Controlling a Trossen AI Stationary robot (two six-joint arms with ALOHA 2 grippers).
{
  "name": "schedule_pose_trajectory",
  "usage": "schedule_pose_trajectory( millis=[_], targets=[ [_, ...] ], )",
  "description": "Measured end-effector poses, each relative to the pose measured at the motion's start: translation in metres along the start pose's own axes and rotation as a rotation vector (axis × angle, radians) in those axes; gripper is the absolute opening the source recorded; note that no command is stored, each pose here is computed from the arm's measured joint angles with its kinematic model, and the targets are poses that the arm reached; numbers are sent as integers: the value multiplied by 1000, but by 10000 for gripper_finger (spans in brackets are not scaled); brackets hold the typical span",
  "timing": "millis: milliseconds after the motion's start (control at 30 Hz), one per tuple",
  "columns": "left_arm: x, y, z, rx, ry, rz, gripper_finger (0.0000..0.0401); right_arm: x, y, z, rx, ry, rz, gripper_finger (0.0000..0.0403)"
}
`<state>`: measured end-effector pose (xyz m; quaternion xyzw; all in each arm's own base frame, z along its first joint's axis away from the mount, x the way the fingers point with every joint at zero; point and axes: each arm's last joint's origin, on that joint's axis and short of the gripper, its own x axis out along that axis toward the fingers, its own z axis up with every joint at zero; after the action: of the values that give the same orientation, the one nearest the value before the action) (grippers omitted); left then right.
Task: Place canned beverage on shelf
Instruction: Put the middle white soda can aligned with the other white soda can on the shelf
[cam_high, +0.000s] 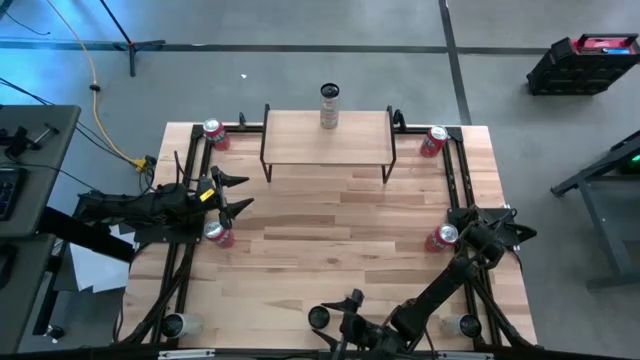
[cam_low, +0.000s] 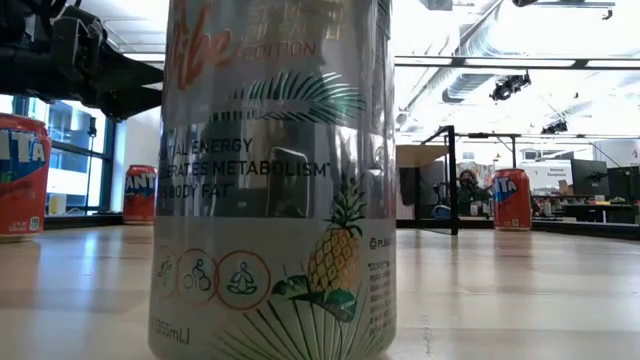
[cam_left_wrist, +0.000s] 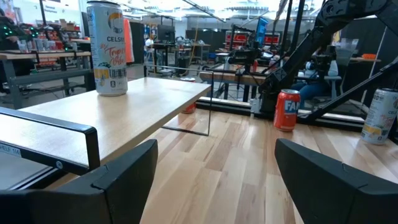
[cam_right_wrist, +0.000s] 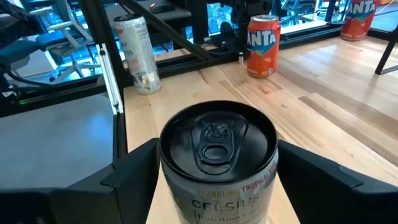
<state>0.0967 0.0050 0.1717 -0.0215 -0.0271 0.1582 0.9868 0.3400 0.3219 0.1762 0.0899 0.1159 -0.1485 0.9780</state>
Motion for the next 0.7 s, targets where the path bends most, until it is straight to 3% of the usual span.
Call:
schedule_pose_trajectory(
  millis=[433,700],
  targets=[
    [0,0,0,0,0,0,314,10,-5,3,7,15,2,298],
    [0,0,0,0,1,0,314,11,-6,4,13,1,-14,253]
  ],
)
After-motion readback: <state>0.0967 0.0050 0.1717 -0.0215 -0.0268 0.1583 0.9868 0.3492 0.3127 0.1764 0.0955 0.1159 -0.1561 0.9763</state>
